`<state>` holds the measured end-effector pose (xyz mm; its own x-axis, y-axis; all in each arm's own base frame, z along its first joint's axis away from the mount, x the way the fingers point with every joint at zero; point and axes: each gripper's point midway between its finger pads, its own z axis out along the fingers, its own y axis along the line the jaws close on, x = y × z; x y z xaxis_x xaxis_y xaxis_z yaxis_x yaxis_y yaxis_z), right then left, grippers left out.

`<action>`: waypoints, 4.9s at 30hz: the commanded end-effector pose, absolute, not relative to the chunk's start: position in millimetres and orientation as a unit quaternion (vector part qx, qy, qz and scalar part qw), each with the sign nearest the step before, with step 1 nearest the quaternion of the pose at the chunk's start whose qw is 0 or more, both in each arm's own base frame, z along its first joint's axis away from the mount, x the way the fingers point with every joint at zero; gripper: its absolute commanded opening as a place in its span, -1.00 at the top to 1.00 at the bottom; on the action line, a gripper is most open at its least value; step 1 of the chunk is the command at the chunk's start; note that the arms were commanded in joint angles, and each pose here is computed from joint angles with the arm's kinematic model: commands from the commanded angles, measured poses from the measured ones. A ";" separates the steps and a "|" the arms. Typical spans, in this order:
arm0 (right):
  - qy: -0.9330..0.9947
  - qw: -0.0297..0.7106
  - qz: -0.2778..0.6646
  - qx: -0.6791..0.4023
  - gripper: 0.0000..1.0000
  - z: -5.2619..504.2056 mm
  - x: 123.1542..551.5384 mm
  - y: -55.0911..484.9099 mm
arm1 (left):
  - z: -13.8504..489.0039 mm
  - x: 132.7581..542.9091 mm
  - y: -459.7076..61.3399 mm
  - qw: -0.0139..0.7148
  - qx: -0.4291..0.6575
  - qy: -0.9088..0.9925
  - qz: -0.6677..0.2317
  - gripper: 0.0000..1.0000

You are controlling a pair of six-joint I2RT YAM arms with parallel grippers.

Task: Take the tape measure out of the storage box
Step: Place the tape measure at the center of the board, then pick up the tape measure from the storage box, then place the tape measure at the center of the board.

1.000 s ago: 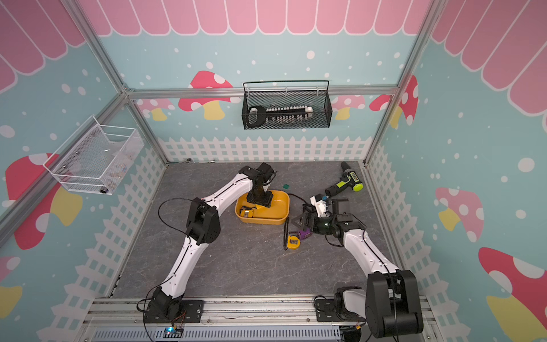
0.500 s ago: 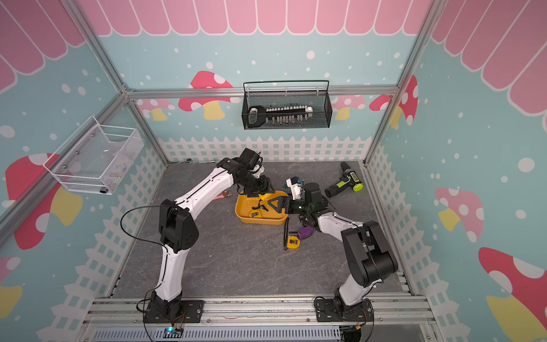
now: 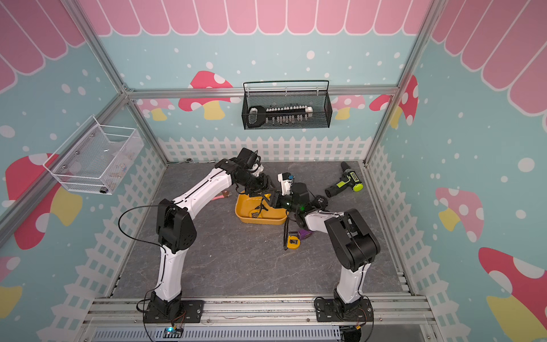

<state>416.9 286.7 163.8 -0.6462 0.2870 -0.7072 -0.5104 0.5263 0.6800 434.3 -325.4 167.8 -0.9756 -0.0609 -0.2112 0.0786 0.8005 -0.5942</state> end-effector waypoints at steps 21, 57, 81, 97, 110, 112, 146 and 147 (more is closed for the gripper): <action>0.821 0.364 0.434 0.073 0.76 180.3 359.9 131.0 | 116.6 417.1 -259.0 0.133 0.162 0.976 -0.057 -0.98; 0.876 0.210 0.356 0.248 -0.50 57.8 280.4 50.3 | 4.8 379.4 -275.8 0.006 0.289 0.956 0.042 -0.92; 0.871 0.310 0.374 0.074 -0.71 153.5 299.4 73.5 | 88.6 433.9 -288.2 0.120 0.210 0.970 -0.035 0.23; 0.843 0.301 0.438 -0.086 -0.74 158.2 295.5 166.9 | 102.5 437.5 -299.1 0.087 0.117 0.977 -0.155 0.22; 0.831 0.322 0.423 -0.166 -0.90 150.3 352.9 242.5 | 153.5 415.9 -324.7 0.066 0.107 0.953 -0.274 0.22; 0.831 0.332 0.415 -0.167 -0.90 150.4 361.2 248.9 | 160.1 411.8 -328.4 0.062 0.105 0.949 -0.291 0.21; 0.785 0.387 0.482 0.043 0.74 189.7 416.5 159.1 | 210.1 442.2 -260.0 0.240 0.113 0.954 -0.138 -0.98; 0.793 0.378 0.474 0.055 0.74 186.4 421.8 145.3 | 202.1 442.7 -252.9 0.238 0.117 0.957 -0.115 -0.98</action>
<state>417.3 170.7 170.5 -0.7033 0.4130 -0.5787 -0.3003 0.5653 0.7683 430.3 -283.0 209.1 -0.8965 0.1158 -0.4276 0.2783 0.8982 -0.3402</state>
